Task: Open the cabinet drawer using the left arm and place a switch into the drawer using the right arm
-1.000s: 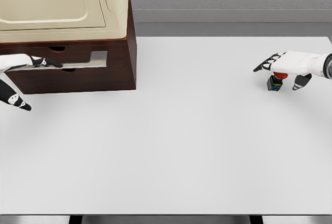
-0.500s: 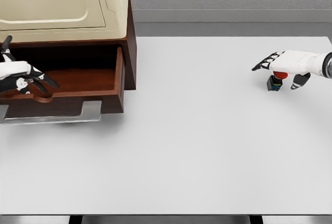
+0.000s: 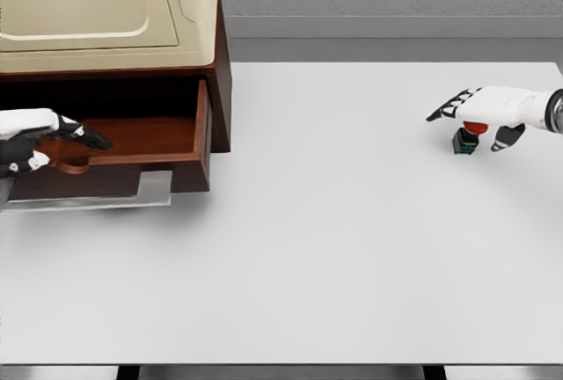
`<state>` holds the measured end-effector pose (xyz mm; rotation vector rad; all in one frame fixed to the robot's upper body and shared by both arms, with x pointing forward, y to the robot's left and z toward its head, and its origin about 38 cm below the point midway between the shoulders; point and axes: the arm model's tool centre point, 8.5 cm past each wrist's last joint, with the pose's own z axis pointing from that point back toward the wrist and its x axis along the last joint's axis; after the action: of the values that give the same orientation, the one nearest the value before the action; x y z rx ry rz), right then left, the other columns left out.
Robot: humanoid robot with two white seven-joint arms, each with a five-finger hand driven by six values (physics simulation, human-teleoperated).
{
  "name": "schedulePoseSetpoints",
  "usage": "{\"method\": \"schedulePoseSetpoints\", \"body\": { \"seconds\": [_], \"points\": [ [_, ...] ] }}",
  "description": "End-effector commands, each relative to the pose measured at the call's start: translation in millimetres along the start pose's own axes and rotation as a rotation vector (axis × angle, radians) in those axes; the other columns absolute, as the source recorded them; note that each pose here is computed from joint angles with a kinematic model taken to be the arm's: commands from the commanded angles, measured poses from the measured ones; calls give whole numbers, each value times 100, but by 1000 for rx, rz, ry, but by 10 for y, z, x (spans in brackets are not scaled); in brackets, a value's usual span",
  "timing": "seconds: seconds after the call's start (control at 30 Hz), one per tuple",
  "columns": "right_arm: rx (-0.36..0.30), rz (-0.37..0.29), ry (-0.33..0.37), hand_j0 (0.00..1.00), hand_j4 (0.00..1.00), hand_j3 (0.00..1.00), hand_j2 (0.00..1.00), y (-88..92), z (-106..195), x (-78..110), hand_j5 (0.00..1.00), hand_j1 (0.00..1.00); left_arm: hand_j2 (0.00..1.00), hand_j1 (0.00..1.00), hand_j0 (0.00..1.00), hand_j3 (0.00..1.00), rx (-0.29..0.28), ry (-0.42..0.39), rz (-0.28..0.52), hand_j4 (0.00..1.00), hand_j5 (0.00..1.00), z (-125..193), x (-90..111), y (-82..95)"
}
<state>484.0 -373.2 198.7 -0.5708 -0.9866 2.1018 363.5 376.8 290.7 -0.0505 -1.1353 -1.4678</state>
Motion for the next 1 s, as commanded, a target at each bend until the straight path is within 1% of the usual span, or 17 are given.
{"method": "schedulePoseSetpoints", "body": {
  "seconds": [0.0, 0.1, 0.13, 0.23, 0.27, 0.37, 0.4, 0.47, 0.5, 0.57, 0.63, 0.7, 0.8, 0.83, 0.9, 0.97],
  "points": [
    [-5, -4, 1, 96, 96, 96, 96, -11, 5, -5, 96, 96, 100, 100, 100, 100, -53, 65, -78, 100, 100, 11, -132, -104],
    [-4, -5, 1, 96, 96, 96, 96, -4, 3, -3, 96, 96, 100, 100, 100, 100, -36, 59, -82, 100, 100, 41, -92, -44],
    [-4, -5, 1, 96, 96, 96, 96, -4, 3, -3, 96, 96, 100, 100, 100, 100, -44, 60, -82, 100, 100, 73, -88, -43],
    [-5, -4, 1, 97, 97, 97, 97, -12, 5, -5, 97, 97, 100, 100, 100, 100, -48, 23, -63, 100, 100, 204, 33, 71],
    [-3, -4, 1, 98, 98, 98, 98, -9, 2, -3, 98, 98, 100, 100, 100, 100, -35, 15, -57, 100, 100, 232, 53, 100],
    [-3, -4, 1, 99, 99, 99, 99, -9, 2, -3, 99, 99, 100, 100, 100, 100, 37, -13, -52, 100, 100, 395, 166, 264],
    [-3, -4, 1, 99, 99, 99, 99, -9, 2, -3, 99, 99, 100, 100, 100, 100, 53, -24, -59, 100, 100, 419, 213, 313],
    [-6, -2, 2, 99, 99, 99, 99, -23, 7, -7, 99, 99, 100, 100, 100, 100, 72, -30, -70, 100, 100, 459, 260, 368],
    [-5, -3, 3, 98, 98, 98, 98, -20, 7, -10, 98, 98, 100, 100, 100, 100, 79, -27, -68, 100, 100, 487, 248, 367],
    [-4, -4, 5, 95, 95, 95, 95, -14, 13, -18, 95, 95, 100, 100, 100, 100, 102, -44, -67, 100, 100, 540, 300, 420],
    [-5, -5, 5, 92, 92, 92, 92, -17, 16, -20, 92, 92, 100, 100, 100, 100, 120, -63, -69, 100, 100, 606, 315, 431],
    [-4, -4, 5, 89, 89, 89, 89, -14, 13, -18, 89, 89, 100, 100, 100, 100, 127, -73, -75, 100, 100, 638, 314, 424],
    [-4, -4, 3, 89, 89, 89, 89, -16, 7, -13, 89, 89, 100, 100, 100, 100, 139, -85, -85, 100, 100, 707, 293, 399],
    [-6, -4, -1, 89, 89, 89, 89, -23, -10, 1, 89, 89, 100, 100, 100, 100, 154, -78, -79, 100, 100, 780, 258, 381],
    [-7, -5, -1, 82, 82, 82, 82, -23, -10, 2, 82, 82, 100, 100, 100, 100, 154, -87, -90, 100, 100, 804, 239, 348],
    [-7, -8, -1, 80, 80, 80, 80, -18, -15, 0, 80, 80, 100, 100, 100, 100, 156, -90, -93, 100, 100, 821, 230, 335]
  ]
}}
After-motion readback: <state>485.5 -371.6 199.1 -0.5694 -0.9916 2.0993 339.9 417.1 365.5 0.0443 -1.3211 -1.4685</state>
